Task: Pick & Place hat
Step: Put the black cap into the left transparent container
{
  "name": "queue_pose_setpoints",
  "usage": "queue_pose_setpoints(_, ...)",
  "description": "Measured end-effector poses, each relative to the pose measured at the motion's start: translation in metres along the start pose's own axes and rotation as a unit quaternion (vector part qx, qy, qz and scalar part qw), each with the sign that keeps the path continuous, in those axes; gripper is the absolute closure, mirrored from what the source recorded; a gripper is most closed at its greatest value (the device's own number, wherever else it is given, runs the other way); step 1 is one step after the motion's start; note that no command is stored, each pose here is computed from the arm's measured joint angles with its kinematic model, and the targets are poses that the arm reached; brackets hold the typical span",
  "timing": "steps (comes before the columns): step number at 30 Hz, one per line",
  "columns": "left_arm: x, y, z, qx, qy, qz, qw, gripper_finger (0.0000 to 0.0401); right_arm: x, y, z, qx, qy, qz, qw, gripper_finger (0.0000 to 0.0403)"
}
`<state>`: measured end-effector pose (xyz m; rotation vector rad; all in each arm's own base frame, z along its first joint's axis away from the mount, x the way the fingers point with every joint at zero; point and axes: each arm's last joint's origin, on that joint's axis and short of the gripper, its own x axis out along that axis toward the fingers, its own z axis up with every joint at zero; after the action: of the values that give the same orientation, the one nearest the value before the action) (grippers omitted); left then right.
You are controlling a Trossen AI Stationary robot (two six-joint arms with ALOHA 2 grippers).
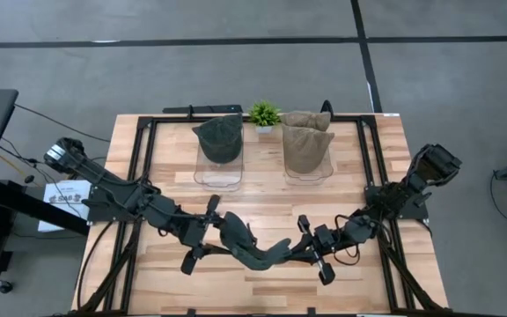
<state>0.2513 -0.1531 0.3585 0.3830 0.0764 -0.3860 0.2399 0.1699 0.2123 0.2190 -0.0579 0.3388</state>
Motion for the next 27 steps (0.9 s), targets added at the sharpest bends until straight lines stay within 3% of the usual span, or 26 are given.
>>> queue_pose_setpoints(10,0.02,-0.003,-0.015,0.003,0.016,-0.033,0.999,0.0232,0.002,-0.006,-0.001,-0.004,0.007,-0.011,1.0,0.0399)
queue_pose_setpoints(14,0.018,-0.002,-0.013,0.003,0.013,-0.033,0.999,0.0275,0.001,-0.005,-0.001,-0.004,0.008,-0.01,1.0,0.0399)
queue_pose_setpoints(21,0.012,-0.001,-0.008,0.002,-0.006,-0.052,0.999,0.0385,0.001,-0.005,-0.002,-0.005,0.011,-0.01,1.0,0.0397)
queue_pose_setpoints(27,0.012,-0.001,-0.008,0.002,-0.006,-0.052,0.999,0.0386,0.001,-0.006,-0.002,-0.005,0.012,-0.01,1.0,0.0385)
